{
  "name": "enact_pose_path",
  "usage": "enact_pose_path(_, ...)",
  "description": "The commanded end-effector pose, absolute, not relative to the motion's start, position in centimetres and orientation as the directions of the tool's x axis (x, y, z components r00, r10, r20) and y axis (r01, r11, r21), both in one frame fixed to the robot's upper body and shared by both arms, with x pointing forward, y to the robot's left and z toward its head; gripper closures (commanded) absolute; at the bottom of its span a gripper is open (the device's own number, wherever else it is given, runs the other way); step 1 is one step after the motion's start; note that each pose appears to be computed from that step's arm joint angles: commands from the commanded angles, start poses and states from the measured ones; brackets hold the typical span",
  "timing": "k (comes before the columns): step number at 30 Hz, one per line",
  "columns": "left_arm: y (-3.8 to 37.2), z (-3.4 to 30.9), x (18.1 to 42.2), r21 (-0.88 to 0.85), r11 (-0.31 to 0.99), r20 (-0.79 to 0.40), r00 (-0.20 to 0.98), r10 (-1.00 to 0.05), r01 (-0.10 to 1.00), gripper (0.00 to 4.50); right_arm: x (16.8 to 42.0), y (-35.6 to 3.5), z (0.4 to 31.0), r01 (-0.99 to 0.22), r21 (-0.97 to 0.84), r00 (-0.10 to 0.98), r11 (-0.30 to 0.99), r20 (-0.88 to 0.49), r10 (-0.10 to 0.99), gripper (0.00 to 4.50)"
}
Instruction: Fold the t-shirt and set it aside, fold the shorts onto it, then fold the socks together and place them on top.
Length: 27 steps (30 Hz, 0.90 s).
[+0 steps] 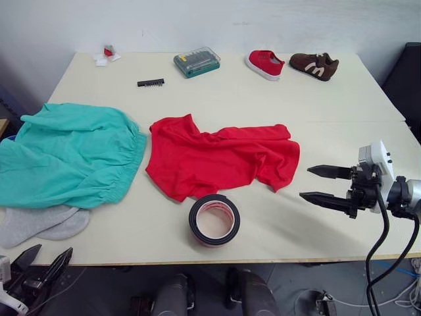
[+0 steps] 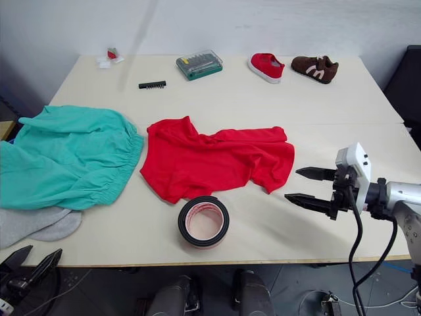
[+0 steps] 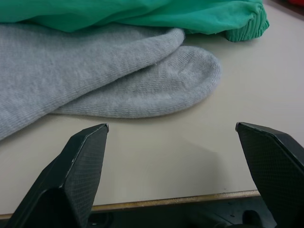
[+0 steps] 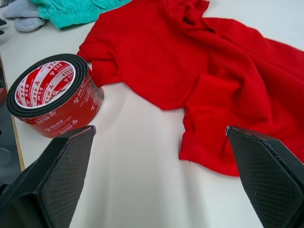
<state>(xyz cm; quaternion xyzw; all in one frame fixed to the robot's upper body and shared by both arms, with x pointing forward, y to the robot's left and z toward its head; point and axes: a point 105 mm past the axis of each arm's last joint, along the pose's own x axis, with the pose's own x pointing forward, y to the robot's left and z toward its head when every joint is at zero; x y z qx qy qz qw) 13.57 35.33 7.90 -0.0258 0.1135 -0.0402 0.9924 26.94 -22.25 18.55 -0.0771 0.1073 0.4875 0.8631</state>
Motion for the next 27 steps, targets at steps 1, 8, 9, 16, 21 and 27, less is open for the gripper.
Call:
enact_pose_path(1,35.6,9.0,13.4,-0.03,0.998,-0.197,0.978,-0.063,0.058,0.0,27.0,-22.0,19.1,-0.866,-0.059,0.494,0.497,-0.256,0.831,0.02)
enact_pose_path(8,34.9,9.0,13.6,-0.026,0.998,-0.211,0.975,-0.07,0.066,0.0,27.1,-22.1,18.9,-0.864,-0.072,0.498,0.499,-0.275,0.822,0.02)
enact_pose_path(9,34.9,9.0,13.7,-0.024,0.998,-0.211,0.975,-0.068,0.064,0.0,27.1,-22.1,18.8,-0.863,-0.074,0.499,0.499,-0.276,0.822,0.02)
enact_pose_path(16,34.3,9.7,14.4,-0.009,0.996,-0.203,0.976,-0.084,0.084,0.0,27.0,-21.8,18.9,-0.863,-0.083,0.501,0.499,-0.277,0.82,0.02)
enact_pose_path(21,32.9,10.9,14.8,0.029,0.984,-0.208,0.964,-0.165,0.175,0.0,26.5,-20.8,18.9,-0.887,-0.115,0.461,0.448,-0.298,0.836,0.02)
enact_pose_path(27,31.5,12.2,15.4,0.081,0.96,-0.216,0.945,-0.247,0.27,0.0,25.6,-18.8,19.4,-0.927,-0.136,0.375,0.349,-0.317,0.871,0.02)
